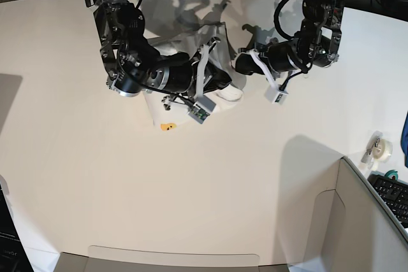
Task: Layout the t-shirt on the table in an organized manner, then fold the t-shirt properly
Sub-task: 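Grasp the folded bundle with both grippers and lift it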
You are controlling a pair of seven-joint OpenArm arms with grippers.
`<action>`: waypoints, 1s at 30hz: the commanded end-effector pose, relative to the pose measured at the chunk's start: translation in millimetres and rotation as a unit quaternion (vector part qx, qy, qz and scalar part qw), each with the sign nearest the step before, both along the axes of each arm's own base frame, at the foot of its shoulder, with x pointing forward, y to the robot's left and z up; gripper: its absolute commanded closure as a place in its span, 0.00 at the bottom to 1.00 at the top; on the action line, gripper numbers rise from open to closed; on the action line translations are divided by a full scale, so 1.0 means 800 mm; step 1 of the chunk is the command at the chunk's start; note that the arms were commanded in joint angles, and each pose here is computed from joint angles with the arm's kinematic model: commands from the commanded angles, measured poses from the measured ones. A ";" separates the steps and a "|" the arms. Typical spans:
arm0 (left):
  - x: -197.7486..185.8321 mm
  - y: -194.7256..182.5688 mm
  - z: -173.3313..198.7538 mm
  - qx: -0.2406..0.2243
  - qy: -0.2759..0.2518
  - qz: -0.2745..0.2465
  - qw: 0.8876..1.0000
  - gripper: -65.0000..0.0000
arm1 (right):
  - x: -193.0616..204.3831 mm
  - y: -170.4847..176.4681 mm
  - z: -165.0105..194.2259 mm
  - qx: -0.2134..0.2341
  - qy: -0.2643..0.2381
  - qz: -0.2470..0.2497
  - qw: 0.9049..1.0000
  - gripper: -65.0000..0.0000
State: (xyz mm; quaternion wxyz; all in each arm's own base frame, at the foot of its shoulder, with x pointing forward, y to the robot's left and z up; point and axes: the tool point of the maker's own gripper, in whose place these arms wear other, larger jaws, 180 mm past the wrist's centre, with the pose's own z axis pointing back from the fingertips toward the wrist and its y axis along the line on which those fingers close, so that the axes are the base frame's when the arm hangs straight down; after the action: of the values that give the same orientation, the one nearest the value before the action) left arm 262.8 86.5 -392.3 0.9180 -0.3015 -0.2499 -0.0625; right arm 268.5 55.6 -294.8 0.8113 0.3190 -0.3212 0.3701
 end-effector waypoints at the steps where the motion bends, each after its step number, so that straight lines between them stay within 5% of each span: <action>1: 0.018 0.007 0.026 -0.004 -0.037 0.009 0.999 0.95 | 0.013 -0.002 0.020 0.023 -0.021 -0.013 0.999 1.00; 7: 0.047 0.036 0.106 0.001 -0.140 0.043 0.989 0.95 | 0.055 -0.073 0.024 0.024 -0.026 -0.114 0.993 1.00; 12: 0.045 0.004 0.161 -0.033 -0.200 0.022 0.979 0.94 | 0.076 -0.129 0.017 0.023 -0.015 -0.192 0.981 1.00; 19: 0.026 -0.076 0.195 -0.161 -0.189 -0.051 0.967 0.94 | 0.087 -0.173 -0.014 -0.012 0.008 -0.251 0.968 1.00; 30: -0.032 -0.156 0.153 -0.187 -0.107 -0.153 0.965 0.94 | 0.097 -0.155 0.002 0.030 -0.012 -0.258 0.966 1.00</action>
State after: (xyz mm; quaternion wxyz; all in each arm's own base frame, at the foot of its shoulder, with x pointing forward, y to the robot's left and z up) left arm 232.3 -39.1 -280.0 0.8023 -0.4877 -0.2896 -0.1859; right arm 338.1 -73.3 -310.9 0.8816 0.2345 -0.3854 0.1388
